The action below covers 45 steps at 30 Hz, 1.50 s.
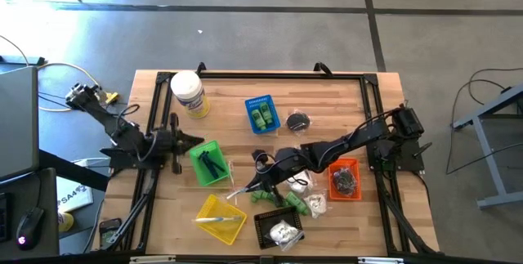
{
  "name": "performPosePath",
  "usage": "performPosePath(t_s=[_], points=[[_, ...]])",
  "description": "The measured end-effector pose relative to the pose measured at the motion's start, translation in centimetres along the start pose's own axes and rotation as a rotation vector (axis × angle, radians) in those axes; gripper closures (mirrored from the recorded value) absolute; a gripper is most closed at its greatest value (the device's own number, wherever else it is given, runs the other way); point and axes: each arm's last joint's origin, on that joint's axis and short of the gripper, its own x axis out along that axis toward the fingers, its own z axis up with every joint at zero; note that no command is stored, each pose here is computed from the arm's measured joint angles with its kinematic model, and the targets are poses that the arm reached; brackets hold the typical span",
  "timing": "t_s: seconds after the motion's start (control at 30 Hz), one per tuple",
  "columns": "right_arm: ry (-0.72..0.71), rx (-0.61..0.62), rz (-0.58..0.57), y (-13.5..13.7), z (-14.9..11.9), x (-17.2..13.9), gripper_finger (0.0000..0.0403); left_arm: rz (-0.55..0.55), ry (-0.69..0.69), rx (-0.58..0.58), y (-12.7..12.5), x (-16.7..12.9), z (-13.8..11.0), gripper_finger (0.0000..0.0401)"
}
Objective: Pick & Place Travel size toiletries
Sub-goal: Put the blue toothbrush into the yellow bin
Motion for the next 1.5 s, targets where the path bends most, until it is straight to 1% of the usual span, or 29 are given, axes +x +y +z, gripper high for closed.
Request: performPosePath(t_s=[0.13,0.17,0.23,0.33,0.4,0.5,0.6,0.7,0.83,0.93,1.07,1.23,1.37,1.5], points=[[-0.034,0.027,0.014,0.4,1.1,1.1,0.0383,0.041,-0.015,-0.029,1.0,-0.4,0.1,0.0389],[-0.018,0.028,0.021,0.6,1.1,1.6,0.0384,0.053,-0.013,-0.022,1.1,-0.3,0.0,0.0389],[-0.012,0.027,0.038,0.8,1.2,3.3,0.0386,0.064,0.002,0.005,1.2,-0.3,-0.1,0.0389],[0.015,0.053,0.062,1.1,0.8,5.8,0.0386,0.077,0.012,0.014,1.2,-0.1,-0.2,0.0389],[-0.003,0.085,0.084,1.1,1.1,7.1,0.0384,0.103,0.017,0.020,1.2,0.0,-0.3,0.0389],[-0.041,0.134,0.087,0.8,1.9,8.7,0.0384,0.142,0.023,0.025,1.2,0.0,-0.3,0.0389],[-0.007,0.192,0.081,0.6,1.5,10.3,0.0385,0.150,0.022,0.025,1.2,0.0,-0.3,0.0389],[0.051,0.240,0.085,0.9,0.7,11.6,0.0385,0.152,0.021,0.024,1.3,0.0,-0.3,0.0389],[0.091,0.297,0.095,1.1,-0.8,13.1,0.0385,0.154,0.022,0.032,1.3,0.0,-0.3,0.0389],[0.118,0.339,0.084,0.6,-2.1,13.9,0.0385,0.154,0.023,0.047,1.3,0.0,-0.3,0.0389],[0.114,0.388,0.068,0.2,-2.4,14.0,0.0385,0.155,0.012,0.037,1.3,0.0,-0.2,0.0389],[0.146,0.393,0.039,0.2,-2.7,14.0,0.0381,0.155,0.011,0.037,1.3,0.0,-0.2,0.0389],[0.155,0.402,0.082,0.4,-2.8,14.0,0.0368,0.155,0.011,0.036,1.3,0.0,-0.2,0.0389],[0.174,0.400,0.084,0.6,-3.0,14.0,0.0353,0.155,0.011,0.036,1.3,0.0,-0.2,0.0389]])
